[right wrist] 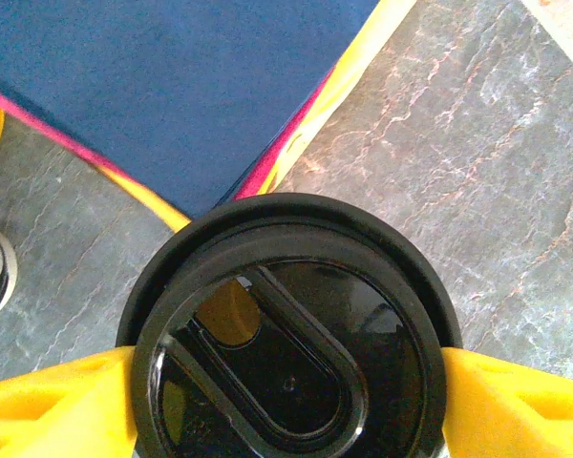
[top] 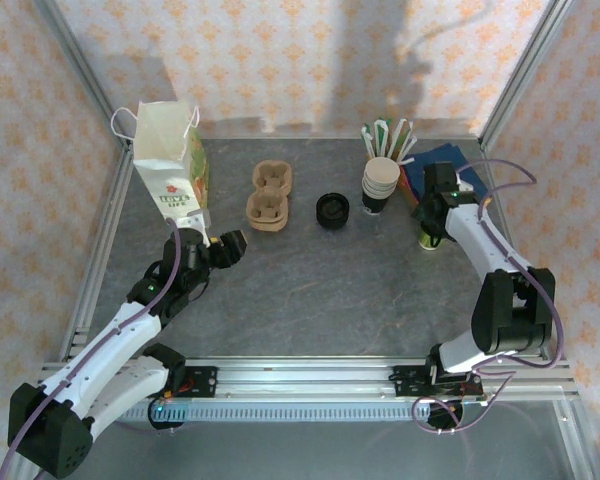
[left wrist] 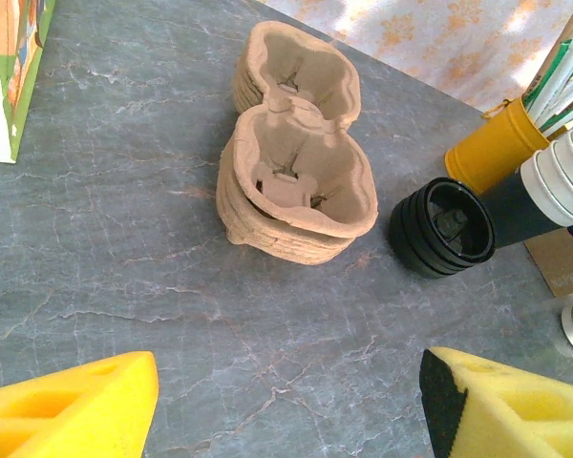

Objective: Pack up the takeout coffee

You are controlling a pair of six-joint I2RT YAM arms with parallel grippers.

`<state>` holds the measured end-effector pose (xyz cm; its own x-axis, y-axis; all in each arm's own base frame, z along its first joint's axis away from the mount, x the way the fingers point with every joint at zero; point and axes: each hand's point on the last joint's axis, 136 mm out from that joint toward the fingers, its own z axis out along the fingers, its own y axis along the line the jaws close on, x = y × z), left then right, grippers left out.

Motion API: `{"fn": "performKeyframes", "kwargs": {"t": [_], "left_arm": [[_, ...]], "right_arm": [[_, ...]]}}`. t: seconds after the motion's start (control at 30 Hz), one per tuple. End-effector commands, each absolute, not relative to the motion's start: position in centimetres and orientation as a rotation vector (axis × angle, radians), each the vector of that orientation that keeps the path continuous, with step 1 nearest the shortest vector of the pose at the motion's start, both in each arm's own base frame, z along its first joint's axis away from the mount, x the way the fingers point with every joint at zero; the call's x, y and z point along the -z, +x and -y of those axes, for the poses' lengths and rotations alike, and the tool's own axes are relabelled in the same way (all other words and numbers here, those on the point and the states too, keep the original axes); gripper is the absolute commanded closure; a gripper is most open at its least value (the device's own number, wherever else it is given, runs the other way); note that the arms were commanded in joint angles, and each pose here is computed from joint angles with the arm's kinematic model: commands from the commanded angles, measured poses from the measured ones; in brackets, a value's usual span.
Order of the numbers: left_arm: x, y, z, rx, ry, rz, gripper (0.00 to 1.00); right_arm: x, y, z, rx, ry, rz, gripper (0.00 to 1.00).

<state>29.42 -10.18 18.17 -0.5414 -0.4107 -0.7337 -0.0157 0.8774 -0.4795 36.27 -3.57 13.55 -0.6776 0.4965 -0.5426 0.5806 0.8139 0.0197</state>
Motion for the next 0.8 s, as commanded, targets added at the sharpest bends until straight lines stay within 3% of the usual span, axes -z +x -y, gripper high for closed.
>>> {"fn": "performKeyframes", "kwargs": {"t": [0.0, 0.47, 0.77], "left_arm": [[-18.6, 29.7, 10.0, 0.529, -0.31, -2.077, 0.26], [-18.9, 30.0, 10.2, 0.533, -0.305, -2.077, 0.26], [-19.0, 30.2, 10.4, 0.541, -0.301, -2.08, 0.26]], "right_arm": [[-14.2, 36.3, 4.8, 0.223, 0.813, -2.421, 0.23], [-13.1, 36.6, 5.9, 0.23, 0.843, -2.453, 0.18], [-15.3, 36.9, 5.8, 0.207, 0.835, -2.431, 0.13]]}}
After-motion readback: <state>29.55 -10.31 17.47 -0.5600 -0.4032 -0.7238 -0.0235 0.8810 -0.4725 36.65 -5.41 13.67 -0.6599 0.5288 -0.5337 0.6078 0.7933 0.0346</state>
